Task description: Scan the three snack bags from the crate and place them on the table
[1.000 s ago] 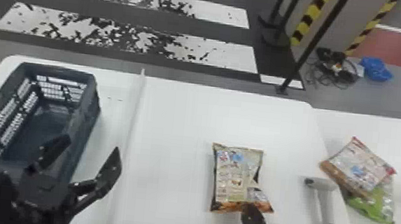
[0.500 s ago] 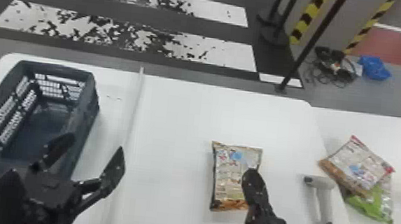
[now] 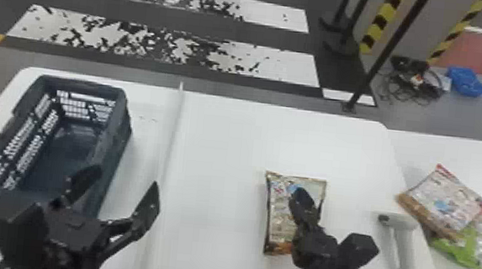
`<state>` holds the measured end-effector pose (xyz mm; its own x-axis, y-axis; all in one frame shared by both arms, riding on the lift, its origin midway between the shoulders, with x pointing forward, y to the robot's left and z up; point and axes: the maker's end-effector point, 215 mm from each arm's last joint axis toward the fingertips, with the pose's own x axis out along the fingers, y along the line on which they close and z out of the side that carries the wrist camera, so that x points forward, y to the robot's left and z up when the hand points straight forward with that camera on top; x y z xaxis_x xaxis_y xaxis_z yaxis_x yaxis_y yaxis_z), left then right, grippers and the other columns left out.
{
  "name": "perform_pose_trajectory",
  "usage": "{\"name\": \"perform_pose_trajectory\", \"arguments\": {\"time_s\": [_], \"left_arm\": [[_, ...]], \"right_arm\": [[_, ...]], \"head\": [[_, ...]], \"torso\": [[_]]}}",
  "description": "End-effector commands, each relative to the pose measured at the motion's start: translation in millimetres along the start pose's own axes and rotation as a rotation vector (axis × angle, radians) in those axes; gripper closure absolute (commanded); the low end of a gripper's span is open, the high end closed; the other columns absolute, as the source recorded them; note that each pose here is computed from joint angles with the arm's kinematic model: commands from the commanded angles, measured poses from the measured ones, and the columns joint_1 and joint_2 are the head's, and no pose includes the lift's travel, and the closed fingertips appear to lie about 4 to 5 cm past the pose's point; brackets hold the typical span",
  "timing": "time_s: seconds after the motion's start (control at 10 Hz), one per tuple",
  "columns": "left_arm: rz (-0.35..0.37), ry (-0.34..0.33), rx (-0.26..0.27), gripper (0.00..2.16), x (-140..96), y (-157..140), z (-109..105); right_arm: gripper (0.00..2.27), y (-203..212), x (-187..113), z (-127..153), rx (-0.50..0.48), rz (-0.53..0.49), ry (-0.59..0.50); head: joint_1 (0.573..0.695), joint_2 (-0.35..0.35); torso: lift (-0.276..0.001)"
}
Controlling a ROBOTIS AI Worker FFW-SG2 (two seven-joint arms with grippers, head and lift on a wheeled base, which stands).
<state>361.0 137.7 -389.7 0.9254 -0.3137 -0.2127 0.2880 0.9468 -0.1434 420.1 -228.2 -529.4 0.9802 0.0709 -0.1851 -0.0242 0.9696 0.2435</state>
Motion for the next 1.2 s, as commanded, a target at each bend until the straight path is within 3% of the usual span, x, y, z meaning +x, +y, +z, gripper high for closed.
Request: {"name": "perform_pose_trajectory", "arguments": {"time_s": [0.0, 0.5, 0.8, 1.1], "left_arm": [[-0.003, 0.007, 0.008, 0.06, -0.1, -1.0, -2.7], [-0.007, 0.013, 0.006, 0.06, -0.7, -2.9, -6.4], [-0.008, 0.009, 0.006, 0.06, -0.7, -2.0, -7.2], [-0.019, 0.01, 0.001, 0.06, 2.5, -7.9, -11.7]], "right_arm": [[2.25, -6.6, 8.6, -17.3, 0.005, -0.014, 0.049], [2.25, -24.1, 1.9, -54.4, 0.009, -0.053, 0.128], [2.25, -44.3, -18.1, -61.1, -0.002, -0.086, 0.132], [2.25, -81.4, -43.0, -55.1, -0.035, -0.117, 0.113]], "head": [[0.695, -0.131], [0.695, -0.144], [0.695, -0.158], [0.695, -0.215]], "torso": [[-0.037], [-0.037], [-0.037], [-0.037]]}}
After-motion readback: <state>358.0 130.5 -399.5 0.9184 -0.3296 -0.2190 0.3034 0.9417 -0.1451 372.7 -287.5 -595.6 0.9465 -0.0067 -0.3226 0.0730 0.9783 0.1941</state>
